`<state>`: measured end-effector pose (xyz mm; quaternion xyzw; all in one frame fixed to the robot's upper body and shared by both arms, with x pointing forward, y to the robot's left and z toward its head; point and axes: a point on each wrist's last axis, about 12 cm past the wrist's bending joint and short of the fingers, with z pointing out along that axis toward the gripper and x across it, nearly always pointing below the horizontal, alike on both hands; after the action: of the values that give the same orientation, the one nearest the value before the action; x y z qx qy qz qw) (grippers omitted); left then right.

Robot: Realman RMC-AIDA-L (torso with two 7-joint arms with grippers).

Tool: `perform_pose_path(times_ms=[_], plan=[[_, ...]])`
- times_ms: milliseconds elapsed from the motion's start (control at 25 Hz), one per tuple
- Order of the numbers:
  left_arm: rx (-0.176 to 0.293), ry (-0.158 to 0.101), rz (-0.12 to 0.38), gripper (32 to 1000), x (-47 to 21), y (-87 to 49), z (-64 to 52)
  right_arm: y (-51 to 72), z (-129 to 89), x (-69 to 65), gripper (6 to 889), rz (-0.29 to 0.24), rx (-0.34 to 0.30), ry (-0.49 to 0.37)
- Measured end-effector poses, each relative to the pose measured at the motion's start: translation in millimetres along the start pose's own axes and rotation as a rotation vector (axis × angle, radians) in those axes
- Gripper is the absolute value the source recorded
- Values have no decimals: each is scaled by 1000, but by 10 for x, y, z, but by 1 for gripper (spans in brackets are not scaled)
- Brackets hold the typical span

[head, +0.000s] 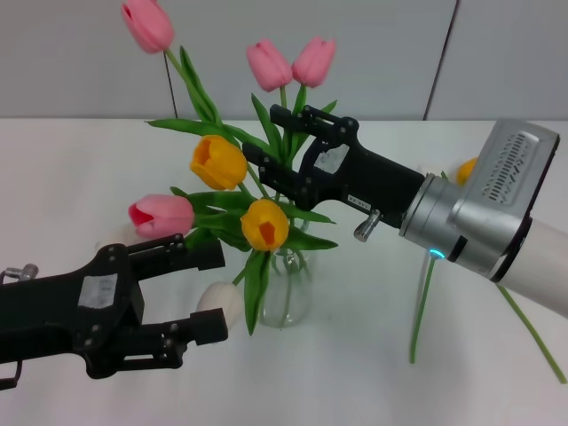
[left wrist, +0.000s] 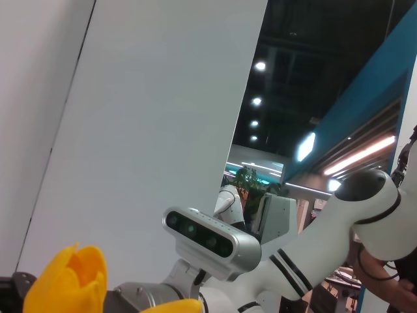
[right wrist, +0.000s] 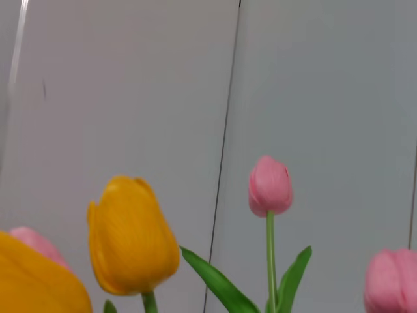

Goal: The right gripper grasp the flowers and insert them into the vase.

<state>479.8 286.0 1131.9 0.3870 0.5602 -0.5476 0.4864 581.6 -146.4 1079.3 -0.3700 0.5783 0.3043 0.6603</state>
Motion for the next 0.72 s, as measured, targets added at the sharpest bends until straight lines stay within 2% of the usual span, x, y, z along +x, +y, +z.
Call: perform_pose_path(times_ms=[200,400,440,480,560,640,720], plan=[[-1,0,-1,831,3,-4,-4,26,-22,-51,549,-16,-19,-51],[-10,1,-7,831,22,-22,-37,17,-131,-185,551,-35,-51,-172],[-11,2,-7,831,23,-24,-41,17,-131,-185,552,-35,-51,-172],[-13,4,-8,831,23,-25,-52,-7,-219,-240,553,-49,-62,-225],[-14,4,-8,831,25,-28,-59,-25,-292,-275,554,-51,-69,-258],[-18,4,-8,831,24,-35,-77,-77,-373,-312,556,-41,-71,-283],[-19,3,-6,831,21,-38,-82,-154,-475,-345,589,-4,-64,-297]])
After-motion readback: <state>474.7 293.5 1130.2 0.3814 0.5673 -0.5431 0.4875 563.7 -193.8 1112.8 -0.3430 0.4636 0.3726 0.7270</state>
